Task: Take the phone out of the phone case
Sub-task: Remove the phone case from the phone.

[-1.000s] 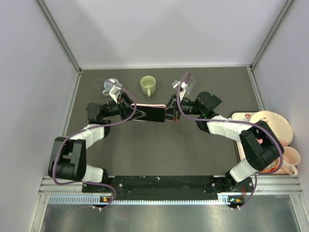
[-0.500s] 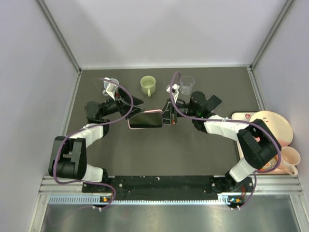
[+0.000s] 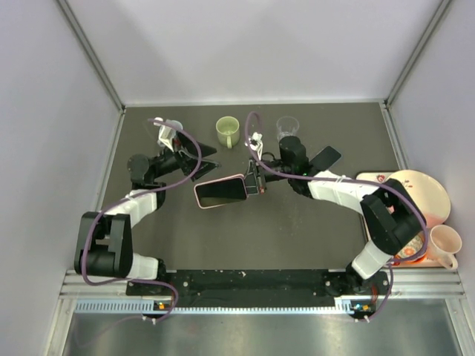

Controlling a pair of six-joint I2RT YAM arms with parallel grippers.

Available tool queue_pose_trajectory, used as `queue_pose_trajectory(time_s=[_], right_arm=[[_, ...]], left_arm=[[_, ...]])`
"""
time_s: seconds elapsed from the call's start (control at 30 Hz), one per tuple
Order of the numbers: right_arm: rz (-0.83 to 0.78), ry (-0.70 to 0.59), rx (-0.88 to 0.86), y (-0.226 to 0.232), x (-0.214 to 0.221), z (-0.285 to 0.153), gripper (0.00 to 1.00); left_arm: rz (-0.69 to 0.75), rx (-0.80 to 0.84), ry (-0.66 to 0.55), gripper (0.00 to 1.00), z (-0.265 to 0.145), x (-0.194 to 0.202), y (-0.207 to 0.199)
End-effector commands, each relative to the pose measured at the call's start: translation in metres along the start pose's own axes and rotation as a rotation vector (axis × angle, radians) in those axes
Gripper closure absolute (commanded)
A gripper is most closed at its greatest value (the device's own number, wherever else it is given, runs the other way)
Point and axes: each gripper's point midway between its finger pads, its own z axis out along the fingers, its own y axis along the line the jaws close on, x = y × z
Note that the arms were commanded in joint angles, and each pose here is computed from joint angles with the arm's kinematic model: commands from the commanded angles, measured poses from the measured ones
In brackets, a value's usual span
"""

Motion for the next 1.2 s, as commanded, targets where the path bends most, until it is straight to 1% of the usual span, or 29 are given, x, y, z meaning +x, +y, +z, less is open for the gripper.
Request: queue_pose_trajectory(time_s=[0.0, 0.07, 0.1, 0.17, 0.23, 0.3, 0.33, 0.4, 0.43, 0.5, 0.53, 0.57, 0.63, 0.67, 0.73, 0.8, 0.83, 0.9, 0.93, 1.0, 1.17], right_arm=[[-0.062, 0.009, 0.018, 0.0, -0.02, 0.005, 1.0], [-0.062, 0.016, 0.034, -0.003, -0.023, 0.007, 1.0], [-0.048, 0.026, 0.043, -0.006, -0.02, 0.007, 1.0], [-0.04, 0.031, 0.047, -0.008, -0.02, 0.007, 1.0], [-0.036, 0.033, 0.048, -0.009, -0.02, 0.007, 1.0], [-0.029, 0.036, 0.051, -0.01, -0.021, 0.005, 1.0], [-0.024, 0.035, 0.047, -0.011, -0.022, 0.003, 1.0], [-0.007, 0.031, 0.053, -0.013, -0.024, 0.001, 1.0], [-0.002, 0.022, 0.06, -0.016, -0.026, -0.002, 1.0], [0.014, 0.015, 0.065, -0.018, -0.028, -0.004, 1.0], [0.015, 0.009, 0.067, -0.018, -0.03, -0.006, 1.0], [0.019, 0.007, 0.068, -0.019, -0.031, -0.007, 1.0], [0.021, 0.005, 0.067, -0.017, -0.033, -0.009, 1.0], [0.022, 0.007, 0.068, -0.016, -0.033, -0.009, 1.0], [0.022, 0.012, 0.063, -0.014, -0.035, -0.009, 1.0], [0.032, 0.02, 0.062, -0.014, -0.033, -0.009, 1.0], [0.037, 0.022, 0.061, -0.015, -0.033, -0.009, 1.0], [0.045, 0.028, 0.059, -0.015, -0.032, -0.009, 1.0], [0.047, 0.027, 0.059, -0.015, -0.033, -0.009, 1.0], [0.054, 0.033, 0.057, -0.016, -0.031, -0.009, 1.0], [0.06, 0.034, 0.068, -0.021, -0.03, -0.009, 1.0]], left_arm=[[0.147, 0.005, -0.024, 0.01, 0.001, -0.023, -0.013], [0.214, -0.009, -0.019, 0.01, 0.001, -0.028, -0.015], [0.175, -0.046, -0.003, 0.01, 0.0, -0.025, -0.009], [0.275, -0.066, -0.008, 0.01, 0.0, -0.035, -0.013], [0.294, -0.105, -0.002, 0.01, -0.002, -0.039, -0.014], [0.387, -0.12, -0.001, 0.01, -0.002, -0.05, -0.019], [0.403, -0.137, 0.023, 0.01, -0.003, -0.046, -0.015], [0.462, -0.134, 0.03, 0.01, -0.002, -0.053, -0.022], [0.484, -0.14, 0.059, 0.01, -0.003, -0.048, -0.019], [0.526, -0.13, 0.081, 0.01, -0.001, -0.05, -0.024], [0.578, -0.121, 0.101, 0.01, -0.001, -0.048, -0.023], [0.558, -0.123, 0.132, 0.01, -0.001, -0.04, -0.022], [0.639, -0.117, 0.159, 0.01, 0.001, -0.039, -0.022], [0.636, -0.114, 0.182, 0.01, 0.003, -0.031, -0.022], [0.7, -0.113, 0.196, 0.01, 0.006, -0.028, -0.022], [0.716, -0.123, 0.223, 0.01, 0.012, -0.021, -0.021], [0.753, -0.112, 0.237, 0.01, 0.016, -0.016, -0.022], [0.758, -0.13, 0.273, 0.01, 0.017, -0.008, -0.017], [0.794, -0.109, 0.29, 0.01, 0.021, -0.003, -0.019], [0.816, -0.114, 0.318, 0.01, 0.022, 0.003, -0.017], [0.851, -0.056, 0.392, 0.01, 0.025, 0.025, -0.025]])
